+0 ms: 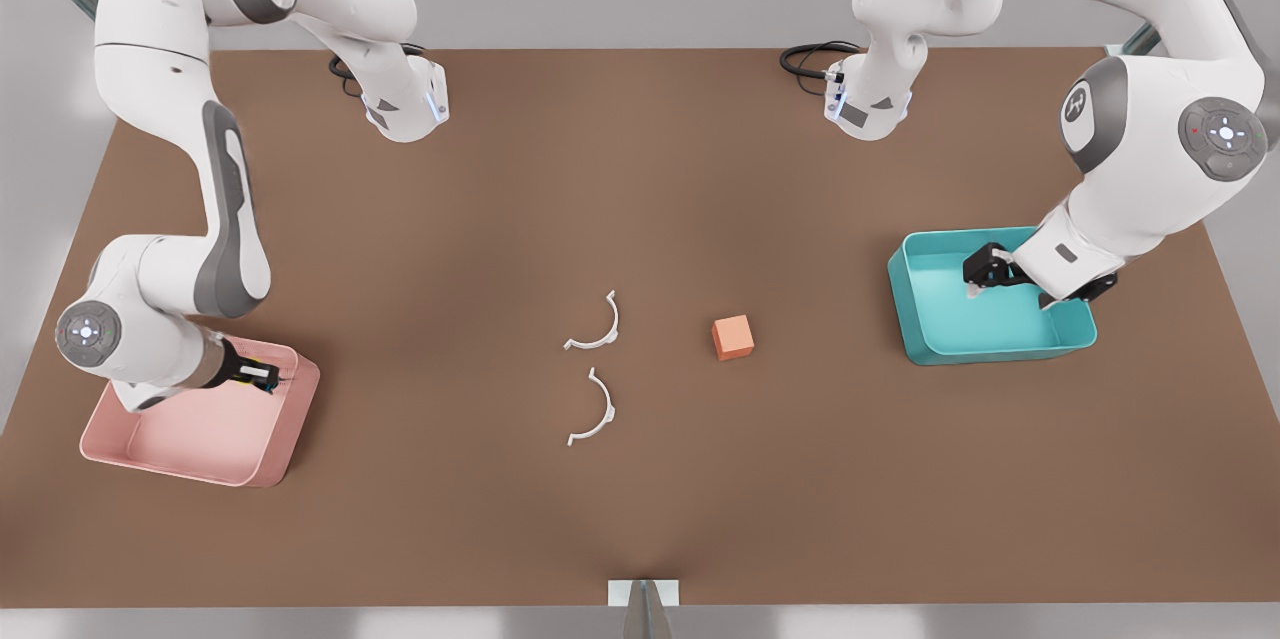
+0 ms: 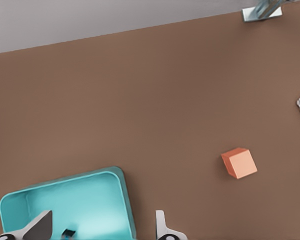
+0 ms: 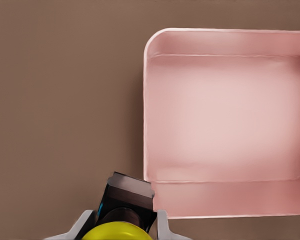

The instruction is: Place the red button in the blue storage box with the left arm, and place the yellow button in the pink storage box with the right arm

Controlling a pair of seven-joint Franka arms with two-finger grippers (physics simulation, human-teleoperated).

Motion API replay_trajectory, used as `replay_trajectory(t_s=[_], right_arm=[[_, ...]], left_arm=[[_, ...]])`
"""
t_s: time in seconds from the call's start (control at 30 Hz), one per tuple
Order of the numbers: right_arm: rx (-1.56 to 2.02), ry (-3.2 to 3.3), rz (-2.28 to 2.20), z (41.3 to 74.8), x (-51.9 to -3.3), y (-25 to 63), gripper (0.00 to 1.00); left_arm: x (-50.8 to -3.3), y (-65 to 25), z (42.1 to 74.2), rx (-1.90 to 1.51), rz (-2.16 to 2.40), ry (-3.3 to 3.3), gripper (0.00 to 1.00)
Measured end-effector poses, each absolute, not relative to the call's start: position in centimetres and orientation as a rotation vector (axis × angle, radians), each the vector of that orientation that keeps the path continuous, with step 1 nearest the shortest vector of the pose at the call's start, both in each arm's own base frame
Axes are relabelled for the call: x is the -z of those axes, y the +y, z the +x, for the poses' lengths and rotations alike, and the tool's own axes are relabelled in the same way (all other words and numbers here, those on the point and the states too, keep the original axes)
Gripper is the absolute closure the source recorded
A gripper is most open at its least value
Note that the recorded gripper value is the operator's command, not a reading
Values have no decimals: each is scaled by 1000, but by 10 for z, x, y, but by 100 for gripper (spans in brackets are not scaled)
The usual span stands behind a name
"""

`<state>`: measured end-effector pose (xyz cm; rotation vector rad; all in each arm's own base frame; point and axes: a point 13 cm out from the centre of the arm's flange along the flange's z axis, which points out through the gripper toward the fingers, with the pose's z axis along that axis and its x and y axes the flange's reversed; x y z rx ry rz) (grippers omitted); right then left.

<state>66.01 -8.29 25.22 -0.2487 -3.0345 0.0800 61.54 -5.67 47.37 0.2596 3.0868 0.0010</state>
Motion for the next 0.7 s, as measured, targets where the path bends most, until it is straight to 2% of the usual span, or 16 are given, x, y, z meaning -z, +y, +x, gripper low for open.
replay_trajectory(t_s=[0.2, 0.27, 0.3, 0.33, 0.37, 0.57, 0.7], right_arm=[[-123, -3076, -85, 689, -252, -140, 70], [-132, -3070, -24, 691, -247, -152, 65], [-136, -3065, 9, 691, -244, -156, 29], [-142, -3060, 37, 689, -243, -162, 3], [-145, -3055, 67, 688, -241, -166, 0], [-155, -3065, 287, 700, -255, -150, 0], [-192, -3073, 513, 707, -313, -61, 0]], left_arm=[[-473, -57, 615, 0, 195, 3093, 0], [-473, -56, 615, 1, 177, 3094, 0], [-473, -56, 615, 1, 169, 3095, 0], [-473, -56, 615, 1, 161, 3095, 0], [-473, -56, 615, 1, 154, 3096, 0], [-473, -56, 615, 1, 118, 3099, 0], [-473, -55, 615, 1, 100, 3098, 0]])
